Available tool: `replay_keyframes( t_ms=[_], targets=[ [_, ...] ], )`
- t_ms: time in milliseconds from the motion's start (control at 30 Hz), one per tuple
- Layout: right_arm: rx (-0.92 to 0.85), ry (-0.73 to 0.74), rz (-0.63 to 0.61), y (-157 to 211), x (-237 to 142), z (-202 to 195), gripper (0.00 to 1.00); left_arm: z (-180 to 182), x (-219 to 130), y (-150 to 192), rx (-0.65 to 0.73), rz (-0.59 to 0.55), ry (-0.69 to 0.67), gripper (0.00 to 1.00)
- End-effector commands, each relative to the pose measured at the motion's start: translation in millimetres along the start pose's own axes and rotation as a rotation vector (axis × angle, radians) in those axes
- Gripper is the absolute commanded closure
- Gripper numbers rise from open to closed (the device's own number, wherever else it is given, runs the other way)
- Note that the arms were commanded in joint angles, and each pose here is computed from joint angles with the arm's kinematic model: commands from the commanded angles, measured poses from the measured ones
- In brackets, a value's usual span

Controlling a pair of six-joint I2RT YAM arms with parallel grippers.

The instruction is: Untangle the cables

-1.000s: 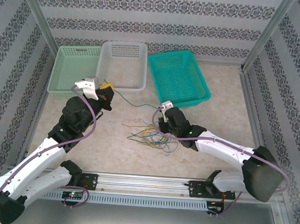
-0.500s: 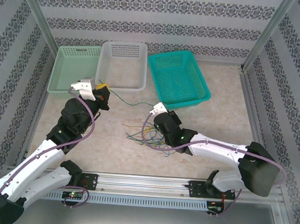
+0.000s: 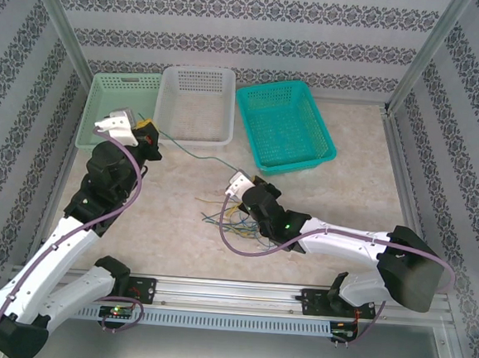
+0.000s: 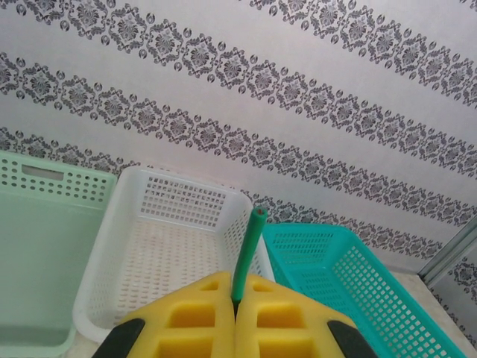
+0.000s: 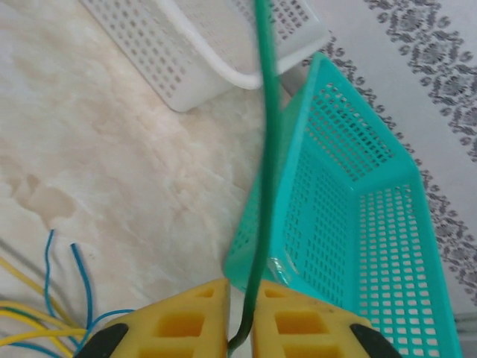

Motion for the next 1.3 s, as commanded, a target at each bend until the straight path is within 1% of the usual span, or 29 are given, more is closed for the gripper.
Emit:
replay_keyframes(
  t_ms=[0,33,67,100,133,167,267,333,433,533,667,800,900,1000,1067,1167,1267],
  targets=[
    [0.080,-0.107,0.018,-11.7,6.8,13.5,0.77,-7.9,9.4,-21.9,-0.052,-0.084,0.031,1.00],
    [0.125,-0.126,0.030,-18.5,11.0,14.4,0.65,-8.1,15.0,-22.3,-0.045,-0.089,0.030,1.00],
    [0.157,-0.137,0.042,-23.7,15.2,15.6,0.46,-9.5,19.6,-24.2,-0.037,-0.096,0.031,1.00],
    [0.196,-0.148,0.059,-30.1,20.6,15.5,0.23,-10.1,26.0,-26.0,-0.016,-0.100,0.026,1.00],
    [0.242,-0.154,0.079,-35.9,25.5,13.2,0.13,-12.2,33.8,-29.3,0.008,-0.104,0.029,1.00],
    [0.273,-0.171,0.093,-40.1,28.7,12.7,0.11,-14.6,40.4,-33.3,0.033,-0.105,0.033,1.00],
    [0.407,-0.201,0.062,-54.9,32.4,1.7,0.06,-20.1,66.5,-45.3,0.108,-0.094,0.038,1.00],
    [0.534,-0.248,0.024,-59.7,33.4,-11.2,0.04,-19.4,82.5,-56.6,0.136,-0.101,0.040,1.00],
    [0.716,-0.297,0.020,-54.6,40.6,-35.6,0.05,-15.7,107.6,-71.8,0.167,-0.108,0.042,1.00],
    [0.855,-0.367,0.023,-46.9,48.3,-52.4,0.05,-12.9,138.2,-80.6,0.230,-0.070,0.024,1.00],
    [0.878,-0.385,0.004,-39.5,50.2,-64.5,0.02,-2.3,177.4,-82.6,0.294,-0.017,-0.017,1.00],
    [0.904,-0.435,-0.047,-41.6,49.1,-72.2,0.02,2.0,201.8,-83.4,0.342,-0.008,-0.028,1.00],
    [0.917,-0.401,-0.013,-37.5,55.0,-81.7,0.02,-1.0,222.0,-78.1,0.391,0.041,-0.009,1.00],
    [0.973,-0.309,0.052,-21.2,64.1,-99.9,0.05,4.9,242.8,-68.2,0.456,0.102,-0.032,1.00],
    [1.008,-0.260,0.104,-7.0,69.6,-110.3,0.07,15.7,257.4,-55.6,0.511,0.171,-0.072,1.00],
    [1.047,-0.249,0.145,6.2,75.9,-118.6,0.10,29.3,270.1,-41.3,0.588,0.249,-0.117,1.00],
    [1.063,-0.250,0.165,14.1,79.1,-120.2,0.11,38.6,271.9,-35.6,0.651,0.282,-0.127,1.00]
  ],
)
Point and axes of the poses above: each hand's point on the last joint's axis, 136 mm out from that joint toward the fingers, its own x axis out along the fingers, its own z axis along the line the jaws close on, y = z × x, the point moved 3 cm from there along -x, back along the fingers, and after that the axes turned 2 degrees about -x, right-handed, at the moved point
